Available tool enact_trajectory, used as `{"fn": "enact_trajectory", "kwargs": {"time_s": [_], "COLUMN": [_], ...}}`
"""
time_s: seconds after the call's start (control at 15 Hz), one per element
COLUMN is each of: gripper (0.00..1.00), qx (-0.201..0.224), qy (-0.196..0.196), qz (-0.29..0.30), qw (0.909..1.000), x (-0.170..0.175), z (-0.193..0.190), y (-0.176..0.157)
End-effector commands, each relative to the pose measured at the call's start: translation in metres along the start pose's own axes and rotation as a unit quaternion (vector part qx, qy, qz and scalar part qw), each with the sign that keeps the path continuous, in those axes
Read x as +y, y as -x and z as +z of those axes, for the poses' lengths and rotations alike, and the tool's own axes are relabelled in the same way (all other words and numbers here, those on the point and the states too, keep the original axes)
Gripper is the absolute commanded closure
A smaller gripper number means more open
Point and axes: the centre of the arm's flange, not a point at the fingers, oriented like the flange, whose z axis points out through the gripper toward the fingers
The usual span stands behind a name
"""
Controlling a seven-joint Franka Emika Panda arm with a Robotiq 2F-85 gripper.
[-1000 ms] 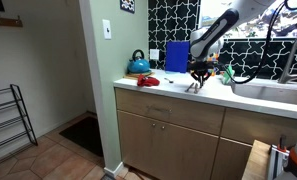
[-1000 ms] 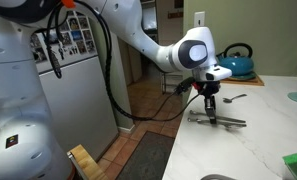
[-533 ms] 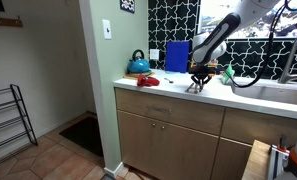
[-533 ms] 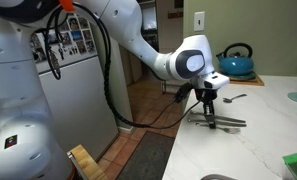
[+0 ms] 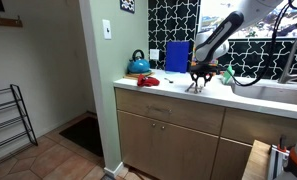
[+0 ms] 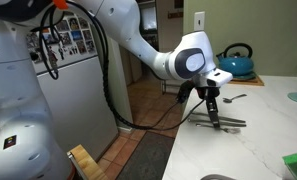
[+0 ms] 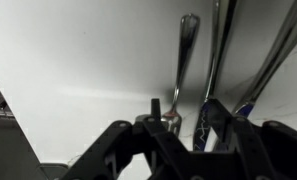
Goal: Move the folk next to the knife to the right
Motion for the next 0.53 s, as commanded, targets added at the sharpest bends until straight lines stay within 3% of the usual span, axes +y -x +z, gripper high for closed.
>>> {"fn": "enact_trajectory", "kwargs": {"time_s": [0.0,0.13,0.47], "gripper": [0.15,0.01,0.00], "qx": [0.007,-0.006,-0.028], "qy": [-0.036,-0.053,-0.122], "qz": [-0.011,-0.016,-0.055], "qw": [0.9993,0.9985,0.9906], "x": [0.019,0.020,0.007], "z": [-0.027,-0.045,-0.093], "y": [-0.009,-0.019,-0.051]}}
